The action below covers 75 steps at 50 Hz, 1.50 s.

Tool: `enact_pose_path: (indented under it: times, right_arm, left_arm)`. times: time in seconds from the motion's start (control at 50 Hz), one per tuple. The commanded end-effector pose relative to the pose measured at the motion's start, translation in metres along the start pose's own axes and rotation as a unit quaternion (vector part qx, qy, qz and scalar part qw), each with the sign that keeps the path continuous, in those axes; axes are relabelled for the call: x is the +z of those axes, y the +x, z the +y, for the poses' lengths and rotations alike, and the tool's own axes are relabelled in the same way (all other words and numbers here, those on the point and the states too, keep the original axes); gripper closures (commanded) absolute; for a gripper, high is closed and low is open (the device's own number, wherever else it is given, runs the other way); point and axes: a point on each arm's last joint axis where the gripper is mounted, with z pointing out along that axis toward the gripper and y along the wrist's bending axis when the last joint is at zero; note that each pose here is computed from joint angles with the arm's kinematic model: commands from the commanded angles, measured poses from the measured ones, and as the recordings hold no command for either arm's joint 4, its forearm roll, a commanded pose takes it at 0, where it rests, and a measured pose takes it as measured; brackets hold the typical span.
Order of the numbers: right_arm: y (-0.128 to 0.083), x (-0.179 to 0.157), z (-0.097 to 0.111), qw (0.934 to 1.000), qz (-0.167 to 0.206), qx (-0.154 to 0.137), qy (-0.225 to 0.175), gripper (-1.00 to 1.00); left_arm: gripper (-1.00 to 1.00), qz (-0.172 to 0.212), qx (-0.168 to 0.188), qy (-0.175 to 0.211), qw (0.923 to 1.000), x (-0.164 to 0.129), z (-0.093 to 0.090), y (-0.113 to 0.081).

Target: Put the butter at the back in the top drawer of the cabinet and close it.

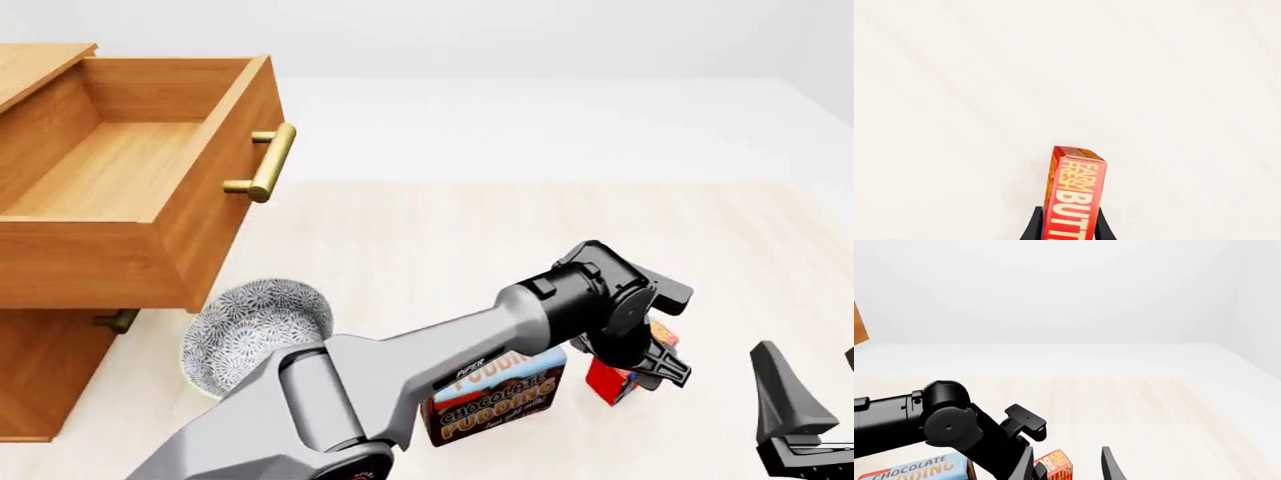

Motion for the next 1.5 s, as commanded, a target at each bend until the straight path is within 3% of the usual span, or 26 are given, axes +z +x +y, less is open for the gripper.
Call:
enact_pose_path:
  times: [0.02,0.38,0.9,0.98,1.18,1.5]
  right_arm:
    - [0.0,0.0,0.0,1.0,0.0,0.0,0.0,-1.0]
    - [0.0,0.0,0.0,1.0,0.0,0.0,0.0,-1.0]
    - [0.0,0.0,0.0,1.0,0.0,0.0,0.0,-1.0]
    - [0.0,0.0,0.0,1.0,0.0,0.0,0.0,-1.0]
    - [0.0,0.0,0.0,1.0,0.0,0.0,0.0,-1.0]
    - [0.0,0.0,0.0,1.0,0.0,0.0,0.0,-1.0]
  left_arm:
    - [1.0,0.01,0.004,0.0,0.9999,0.007,-0.003,0.004]
    - [1.0,-0.002,0.005,0.002,1.0,-0.005,0.0,-0.001]
    - [1.0,-0.097,0.021,0.011,0.995,-0.082,0.022,-0.03]
    - [1.0,-0.119,0.026,0.012,0.9924,-0.106,0.026,-0.035]
    - [1.0,-0.135,0.035,0.015,0.9901,-0.125,0.023,-0.038]
    - [1.0,-0.172,0.042,0.008,0.9842,-0.181,0.041,-0.039]
